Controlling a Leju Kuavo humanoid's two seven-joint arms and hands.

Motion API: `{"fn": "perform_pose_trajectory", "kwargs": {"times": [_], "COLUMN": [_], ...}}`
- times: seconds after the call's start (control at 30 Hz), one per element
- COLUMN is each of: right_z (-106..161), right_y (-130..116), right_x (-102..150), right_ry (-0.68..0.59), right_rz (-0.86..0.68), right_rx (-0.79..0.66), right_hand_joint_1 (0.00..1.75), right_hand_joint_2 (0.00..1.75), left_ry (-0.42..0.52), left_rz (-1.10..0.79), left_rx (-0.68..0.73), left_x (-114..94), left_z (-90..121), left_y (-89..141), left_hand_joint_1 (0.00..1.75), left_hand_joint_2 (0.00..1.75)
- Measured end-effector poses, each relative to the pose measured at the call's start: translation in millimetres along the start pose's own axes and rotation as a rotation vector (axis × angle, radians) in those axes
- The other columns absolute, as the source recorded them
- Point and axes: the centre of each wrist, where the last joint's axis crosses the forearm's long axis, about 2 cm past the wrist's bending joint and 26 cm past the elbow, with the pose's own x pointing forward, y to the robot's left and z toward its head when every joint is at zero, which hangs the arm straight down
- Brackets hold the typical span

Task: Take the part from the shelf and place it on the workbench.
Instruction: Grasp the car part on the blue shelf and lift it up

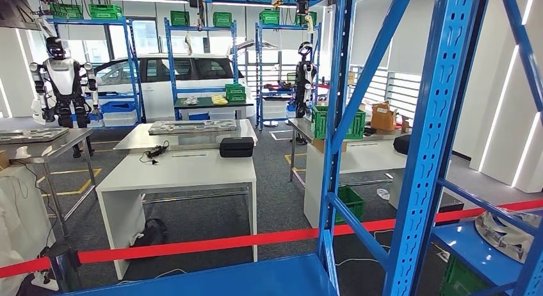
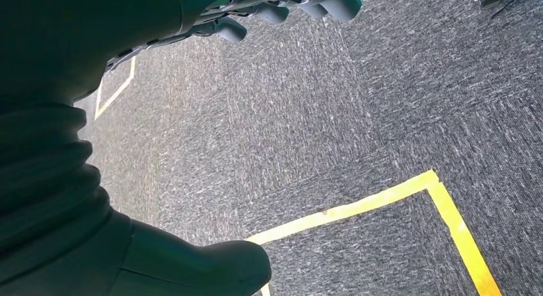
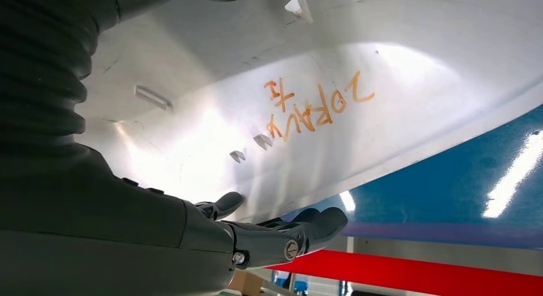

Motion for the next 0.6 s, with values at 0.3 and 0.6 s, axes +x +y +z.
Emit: {"fn": "perform_pose_trajectory", "kwargs": {"times": [0.3,0.6], "right_z": [0.3,0.4], "right_y": [0.9,0.8], "right_x": [-0.8,-0.9], "right_ry": [0.003,0.003], "right_rz": [-0.001,0.001], "right_rx": [-0.003,-0.009], "right_hand_joint_1": [0.0,0.0], "right_hand_joint_2": [1.75,1.75], "left_ry": [0.005,0.008], "left_rz": [0.005,0.004], "left_rx": [0.001,0.001], "left_x": [0.1,0.0], "left_z": [-0.1,-0.2], "left_y": [0.3,0.4], "left_hand_joint_1": [0.0,0.0], "left_hand_joint_2": [1.75,1.75]}}
